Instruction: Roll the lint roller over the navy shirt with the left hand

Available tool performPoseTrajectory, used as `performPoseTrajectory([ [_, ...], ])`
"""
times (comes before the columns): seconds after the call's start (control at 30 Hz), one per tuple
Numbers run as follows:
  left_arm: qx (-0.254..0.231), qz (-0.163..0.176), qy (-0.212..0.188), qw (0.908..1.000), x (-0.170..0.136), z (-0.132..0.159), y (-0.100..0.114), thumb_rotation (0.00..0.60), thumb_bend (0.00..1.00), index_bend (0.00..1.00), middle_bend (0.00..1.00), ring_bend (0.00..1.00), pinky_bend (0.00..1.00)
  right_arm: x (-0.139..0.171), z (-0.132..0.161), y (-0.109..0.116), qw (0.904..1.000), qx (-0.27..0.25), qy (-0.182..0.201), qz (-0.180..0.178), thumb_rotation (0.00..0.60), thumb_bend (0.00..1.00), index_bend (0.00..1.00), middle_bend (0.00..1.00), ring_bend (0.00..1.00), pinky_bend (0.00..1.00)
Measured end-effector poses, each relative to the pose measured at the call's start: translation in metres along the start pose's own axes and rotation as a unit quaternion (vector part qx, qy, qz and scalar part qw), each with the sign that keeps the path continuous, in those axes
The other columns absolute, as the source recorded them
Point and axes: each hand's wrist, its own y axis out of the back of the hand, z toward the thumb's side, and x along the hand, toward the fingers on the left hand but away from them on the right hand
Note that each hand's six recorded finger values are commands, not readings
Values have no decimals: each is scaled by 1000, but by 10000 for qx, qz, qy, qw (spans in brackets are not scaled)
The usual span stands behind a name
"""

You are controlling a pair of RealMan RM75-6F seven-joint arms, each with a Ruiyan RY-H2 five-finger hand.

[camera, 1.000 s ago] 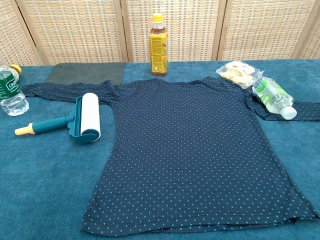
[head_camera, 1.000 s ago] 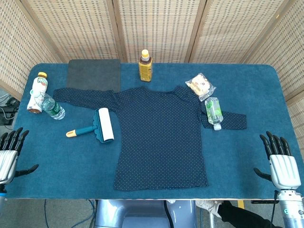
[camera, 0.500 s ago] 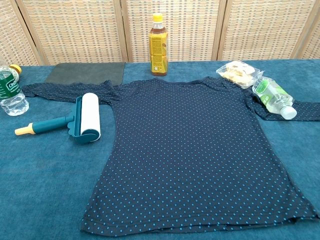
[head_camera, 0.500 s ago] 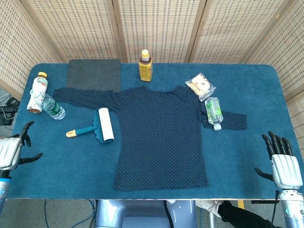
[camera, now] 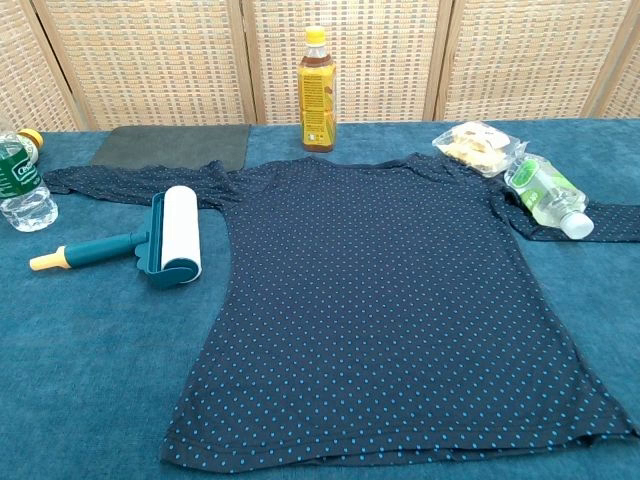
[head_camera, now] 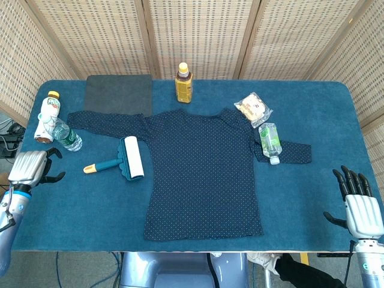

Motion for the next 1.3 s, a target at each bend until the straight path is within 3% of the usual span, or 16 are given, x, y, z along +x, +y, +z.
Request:
performPoseTrajectory([
  [0.17, 148, -229, 152, 9995, 19, -2, -8, 600, 324, 414, 875, 710, 726, 0, -1, -1, 10000, -3, -9, 7, 600, 156, 0, 0, 0, 0],
  [0.5, 345, -667, 245, 9969, 51, 14, -46, 600, 321, 422, 875, 710, 726, -2, -2, -4, 10000, -2, -19, 71, 600, 155, 0, 0, 0, 0],
  [1.3, 413, -787, -27, 9960, 75, 60, -72, 600, 321, 430, 875, 710, 726, -3, -3, -7, 9999, -92, -12, 133, 600, 154, 0, 0, 0, 0],
])
